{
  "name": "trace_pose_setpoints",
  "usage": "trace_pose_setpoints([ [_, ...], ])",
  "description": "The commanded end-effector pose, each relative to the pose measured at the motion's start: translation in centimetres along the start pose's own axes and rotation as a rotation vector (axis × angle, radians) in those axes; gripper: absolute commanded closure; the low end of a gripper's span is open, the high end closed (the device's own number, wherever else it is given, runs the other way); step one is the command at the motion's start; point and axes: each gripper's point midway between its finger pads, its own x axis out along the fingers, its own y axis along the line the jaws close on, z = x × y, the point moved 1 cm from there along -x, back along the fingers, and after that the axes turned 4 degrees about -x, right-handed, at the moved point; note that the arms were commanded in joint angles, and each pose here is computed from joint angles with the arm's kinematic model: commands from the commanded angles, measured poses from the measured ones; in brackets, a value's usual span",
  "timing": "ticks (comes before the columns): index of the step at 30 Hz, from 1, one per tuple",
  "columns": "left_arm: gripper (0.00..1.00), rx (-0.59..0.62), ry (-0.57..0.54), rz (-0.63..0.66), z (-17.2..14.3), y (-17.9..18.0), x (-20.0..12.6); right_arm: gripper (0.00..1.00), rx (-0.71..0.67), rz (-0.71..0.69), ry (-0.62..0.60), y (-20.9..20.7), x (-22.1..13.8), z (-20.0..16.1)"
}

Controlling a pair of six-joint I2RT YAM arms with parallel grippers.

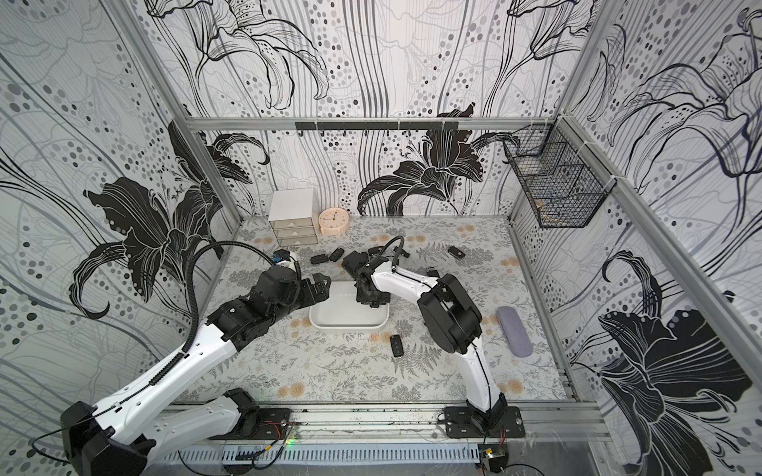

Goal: Place the car key into the storage box
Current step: Place the car key in the storage box.

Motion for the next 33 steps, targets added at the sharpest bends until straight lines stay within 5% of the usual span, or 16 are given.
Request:
trace_pose_setpoints([
  [1, 0.01, 0.002, -0.006, 0.021, -0.1, 0.5, 0.2, 0.66, -0.001, -0.056, 0.021, -0.5, 0.6, -0.4],
  [13, 0.01, 0.007, 0.001, 0.027, -0.2, 0.5, 0.4, 0.48, -0.011, -0.056, 0.024, -0.6, 0.3, -0.6],
  [19, 0.01, 0.028, 0.003, 0.028, 0.0, 0.2, 0.6, 0.43, -0.017, 0.018, -0.030, 0.0, -2.5, 0.6],
  [33, 0.01, 0.046, -0.038, 0.115, 3.1, 2.6, 4.4, 0.13, -0.032, 0.224, -0.208, 0.4, -10.4, 2.2],
])
